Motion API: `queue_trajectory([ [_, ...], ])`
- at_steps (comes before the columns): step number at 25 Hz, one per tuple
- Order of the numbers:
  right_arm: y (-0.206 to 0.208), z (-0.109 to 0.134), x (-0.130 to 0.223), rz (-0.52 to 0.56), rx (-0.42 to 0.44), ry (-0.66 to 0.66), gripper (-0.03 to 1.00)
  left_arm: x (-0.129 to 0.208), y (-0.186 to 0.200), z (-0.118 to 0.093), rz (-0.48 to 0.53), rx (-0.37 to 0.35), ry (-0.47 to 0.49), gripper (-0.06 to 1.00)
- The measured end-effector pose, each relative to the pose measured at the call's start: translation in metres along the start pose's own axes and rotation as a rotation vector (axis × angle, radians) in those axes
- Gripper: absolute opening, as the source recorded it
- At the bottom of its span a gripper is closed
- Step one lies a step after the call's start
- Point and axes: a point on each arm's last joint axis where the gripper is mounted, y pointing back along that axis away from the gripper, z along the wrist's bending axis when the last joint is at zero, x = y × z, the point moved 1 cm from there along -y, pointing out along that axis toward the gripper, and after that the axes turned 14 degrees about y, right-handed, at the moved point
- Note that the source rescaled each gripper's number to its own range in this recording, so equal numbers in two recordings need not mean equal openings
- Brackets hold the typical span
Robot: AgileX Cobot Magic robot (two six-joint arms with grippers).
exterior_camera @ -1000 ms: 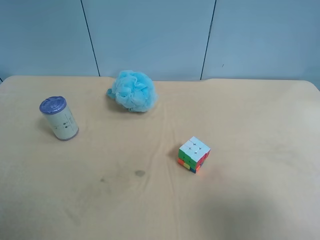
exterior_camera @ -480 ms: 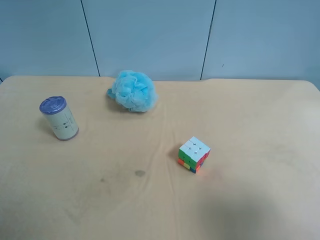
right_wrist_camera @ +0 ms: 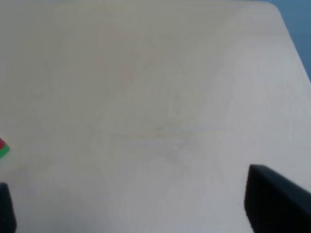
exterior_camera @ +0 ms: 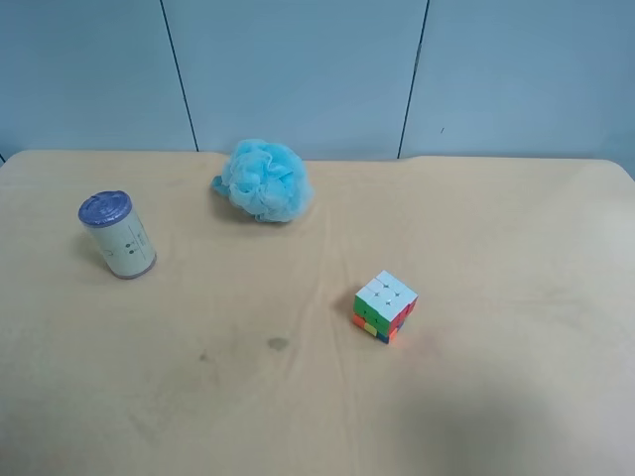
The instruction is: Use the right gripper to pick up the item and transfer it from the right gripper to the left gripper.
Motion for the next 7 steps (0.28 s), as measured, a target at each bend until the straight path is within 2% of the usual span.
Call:
queue_trajectory([
  [7, 0.0000, 0.0000, 0.0000, 0.000, 0.000, 0.000, 0.77, 0.0000, 0.0000, -0.0001, 0.000, 0.002, 0.000, 0.81],
])
